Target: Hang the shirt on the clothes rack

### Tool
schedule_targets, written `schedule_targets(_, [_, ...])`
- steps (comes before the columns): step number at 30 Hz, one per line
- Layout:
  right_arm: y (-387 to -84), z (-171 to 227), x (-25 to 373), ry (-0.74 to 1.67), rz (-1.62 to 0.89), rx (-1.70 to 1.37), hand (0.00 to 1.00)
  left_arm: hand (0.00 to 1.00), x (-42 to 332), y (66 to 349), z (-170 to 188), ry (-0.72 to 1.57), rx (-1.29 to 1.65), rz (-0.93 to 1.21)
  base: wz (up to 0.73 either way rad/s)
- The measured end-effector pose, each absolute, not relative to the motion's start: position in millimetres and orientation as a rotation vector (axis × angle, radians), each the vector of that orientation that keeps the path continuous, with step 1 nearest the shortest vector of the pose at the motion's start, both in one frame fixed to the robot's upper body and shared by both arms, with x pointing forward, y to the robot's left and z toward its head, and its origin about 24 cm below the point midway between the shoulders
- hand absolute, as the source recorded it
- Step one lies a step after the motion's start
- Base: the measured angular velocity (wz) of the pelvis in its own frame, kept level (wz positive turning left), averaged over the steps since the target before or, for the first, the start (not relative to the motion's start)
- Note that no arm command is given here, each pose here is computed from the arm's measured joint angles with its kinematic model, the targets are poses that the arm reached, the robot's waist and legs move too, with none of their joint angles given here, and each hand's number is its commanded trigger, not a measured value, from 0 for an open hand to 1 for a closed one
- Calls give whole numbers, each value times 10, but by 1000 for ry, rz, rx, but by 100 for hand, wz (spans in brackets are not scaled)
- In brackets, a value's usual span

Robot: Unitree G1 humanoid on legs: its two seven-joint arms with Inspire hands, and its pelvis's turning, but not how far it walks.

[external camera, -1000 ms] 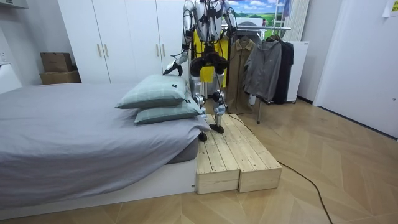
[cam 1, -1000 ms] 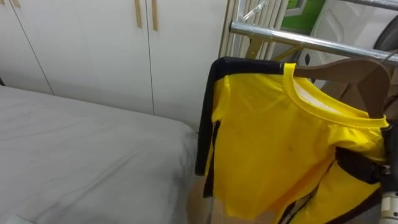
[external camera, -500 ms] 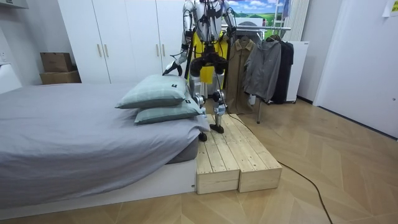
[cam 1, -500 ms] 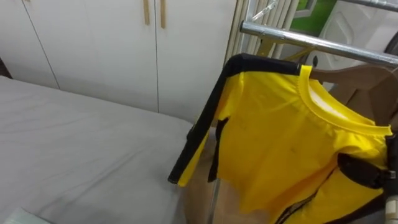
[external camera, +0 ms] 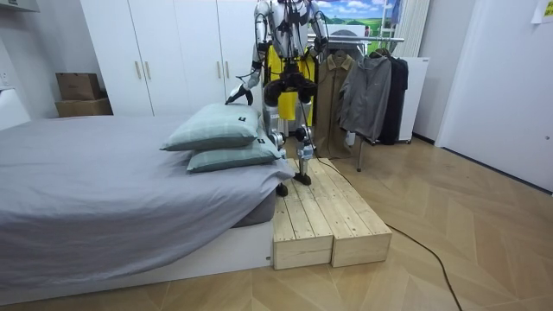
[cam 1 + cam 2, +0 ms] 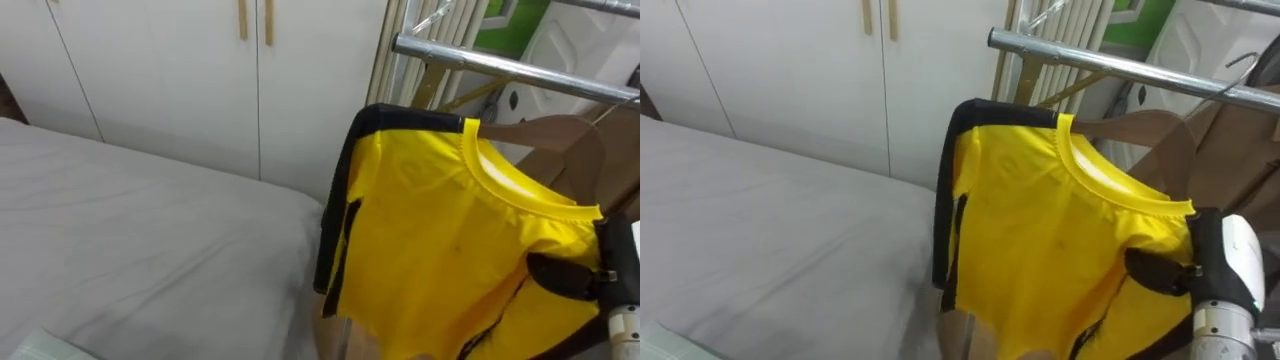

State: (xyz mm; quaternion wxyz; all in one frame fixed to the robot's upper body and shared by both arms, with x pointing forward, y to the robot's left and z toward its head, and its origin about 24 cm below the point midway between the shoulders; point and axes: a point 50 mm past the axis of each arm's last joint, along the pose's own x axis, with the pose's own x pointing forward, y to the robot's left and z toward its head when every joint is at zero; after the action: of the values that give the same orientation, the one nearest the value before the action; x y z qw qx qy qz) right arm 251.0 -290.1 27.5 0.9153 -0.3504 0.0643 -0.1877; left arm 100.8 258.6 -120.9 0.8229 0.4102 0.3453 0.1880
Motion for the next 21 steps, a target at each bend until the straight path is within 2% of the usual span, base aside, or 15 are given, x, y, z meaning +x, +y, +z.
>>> schedule_targets(16, [-2980, 369, 2621, 190, -218, -806, 100, 0, 1007, 2640, -1194, 746, 850, 411, -3])
schedule_targets(21, [-3121, 435, 2638, 218, -204, -820, 100, 0, 1038, 2677, -1150, 713, 856, 420, 7])
